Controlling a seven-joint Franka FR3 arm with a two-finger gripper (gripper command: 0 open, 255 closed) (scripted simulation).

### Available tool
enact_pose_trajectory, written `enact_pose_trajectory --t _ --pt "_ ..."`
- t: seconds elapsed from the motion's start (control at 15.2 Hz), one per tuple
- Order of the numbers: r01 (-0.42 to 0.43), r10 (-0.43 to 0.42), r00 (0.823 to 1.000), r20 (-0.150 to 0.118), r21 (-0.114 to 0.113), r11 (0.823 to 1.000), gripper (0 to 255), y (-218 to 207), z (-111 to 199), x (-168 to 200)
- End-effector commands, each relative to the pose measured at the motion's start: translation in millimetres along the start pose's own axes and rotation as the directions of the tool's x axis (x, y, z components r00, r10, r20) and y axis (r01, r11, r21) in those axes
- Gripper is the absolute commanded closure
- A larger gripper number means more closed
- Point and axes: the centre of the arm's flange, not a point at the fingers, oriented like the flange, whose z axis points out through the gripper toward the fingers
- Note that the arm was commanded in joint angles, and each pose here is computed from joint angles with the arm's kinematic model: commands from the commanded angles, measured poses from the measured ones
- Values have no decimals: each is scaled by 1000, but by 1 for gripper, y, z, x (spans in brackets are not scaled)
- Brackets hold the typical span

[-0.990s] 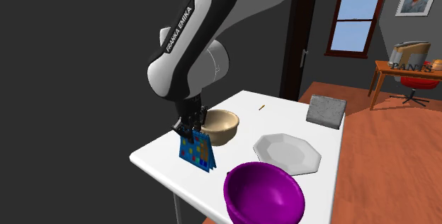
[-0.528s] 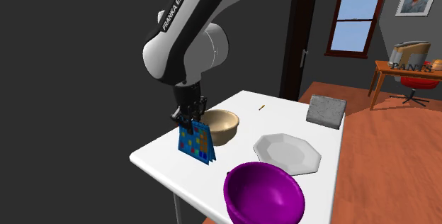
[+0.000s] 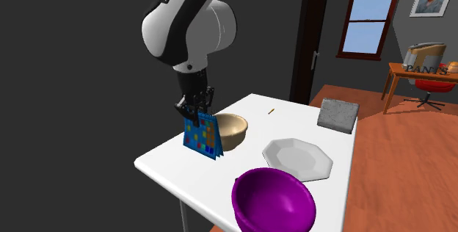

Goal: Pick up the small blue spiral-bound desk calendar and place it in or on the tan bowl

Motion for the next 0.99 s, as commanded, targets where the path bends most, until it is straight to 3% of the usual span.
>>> enact_pose_trajectory --t 0.0,0.92 --pt "0 0 1000 0 0 1000 255 1 -11 0" --pt "0 0 1000 0 0 1000 255 11 -84 3"
